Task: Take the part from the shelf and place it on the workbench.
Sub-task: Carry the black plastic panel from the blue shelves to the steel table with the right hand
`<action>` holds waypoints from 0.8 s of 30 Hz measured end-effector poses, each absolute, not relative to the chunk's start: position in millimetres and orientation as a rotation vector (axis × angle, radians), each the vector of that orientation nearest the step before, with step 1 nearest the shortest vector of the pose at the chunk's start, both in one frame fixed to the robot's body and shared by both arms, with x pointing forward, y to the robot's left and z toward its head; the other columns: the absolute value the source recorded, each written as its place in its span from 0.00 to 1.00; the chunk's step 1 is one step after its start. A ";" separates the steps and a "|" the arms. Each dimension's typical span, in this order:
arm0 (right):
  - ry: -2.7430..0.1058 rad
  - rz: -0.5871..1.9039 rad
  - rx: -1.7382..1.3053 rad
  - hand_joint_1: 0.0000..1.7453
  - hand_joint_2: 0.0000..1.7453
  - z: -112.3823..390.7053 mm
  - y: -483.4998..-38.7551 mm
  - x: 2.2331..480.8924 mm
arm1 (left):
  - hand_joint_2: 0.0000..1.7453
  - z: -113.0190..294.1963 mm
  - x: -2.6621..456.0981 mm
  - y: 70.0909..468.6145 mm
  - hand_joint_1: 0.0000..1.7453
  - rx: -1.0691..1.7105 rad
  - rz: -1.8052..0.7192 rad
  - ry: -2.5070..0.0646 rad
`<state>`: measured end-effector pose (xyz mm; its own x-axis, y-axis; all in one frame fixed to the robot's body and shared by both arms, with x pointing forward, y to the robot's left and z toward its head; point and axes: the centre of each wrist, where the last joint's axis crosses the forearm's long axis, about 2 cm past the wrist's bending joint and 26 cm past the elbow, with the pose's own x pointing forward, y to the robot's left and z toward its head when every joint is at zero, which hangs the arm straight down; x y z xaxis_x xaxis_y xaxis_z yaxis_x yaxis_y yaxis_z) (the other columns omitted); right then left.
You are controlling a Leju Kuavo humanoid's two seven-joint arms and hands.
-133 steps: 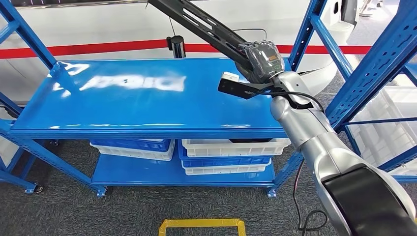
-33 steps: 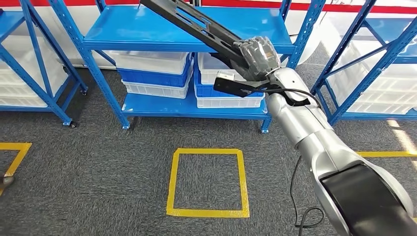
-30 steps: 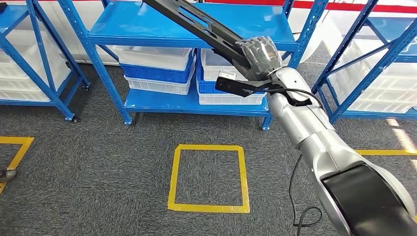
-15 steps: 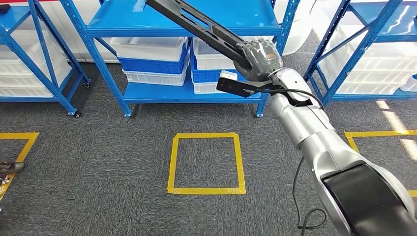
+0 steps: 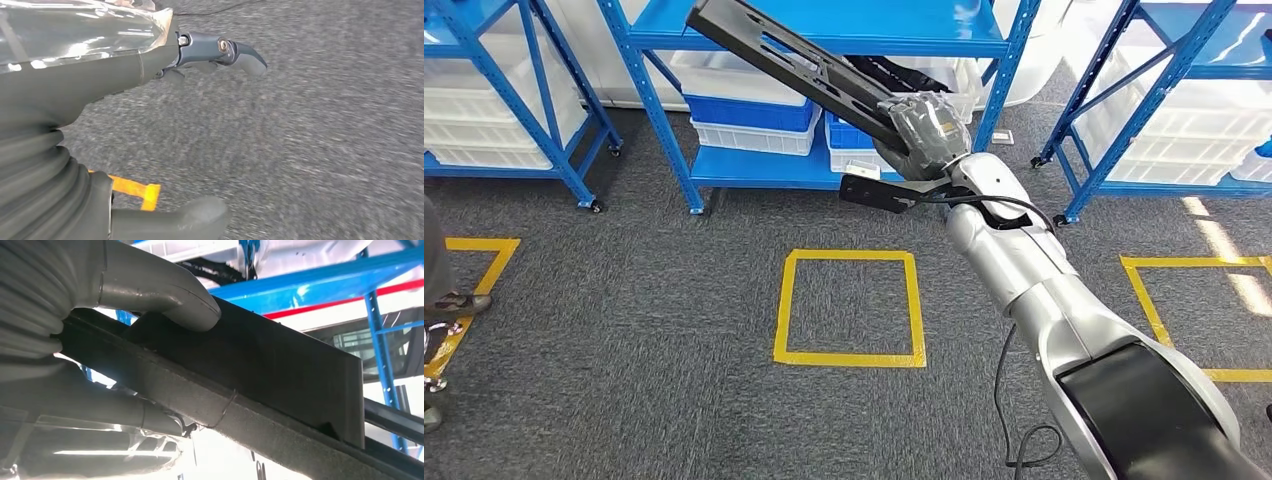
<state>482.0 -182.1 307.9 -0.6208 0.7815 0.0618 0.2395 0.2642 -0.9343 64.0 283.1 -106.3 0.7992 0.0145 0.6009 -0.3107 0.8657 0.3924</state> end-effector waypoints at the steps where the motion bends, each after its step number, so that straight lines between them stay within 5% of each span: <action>1: -2.013 1.353 -0.917 0.97 1.00 306.4 -180.9 481.5 | 1.00 -106.3 64.0 283.1 0.00 0.501 0.184 -0.626; 24: -1.971 1.319 -0.943 0.97 1.00 326.7 -209.9 494.5 | 1.00 -106.8 61.2 282.5 0.00 0.498 0.182 -0.635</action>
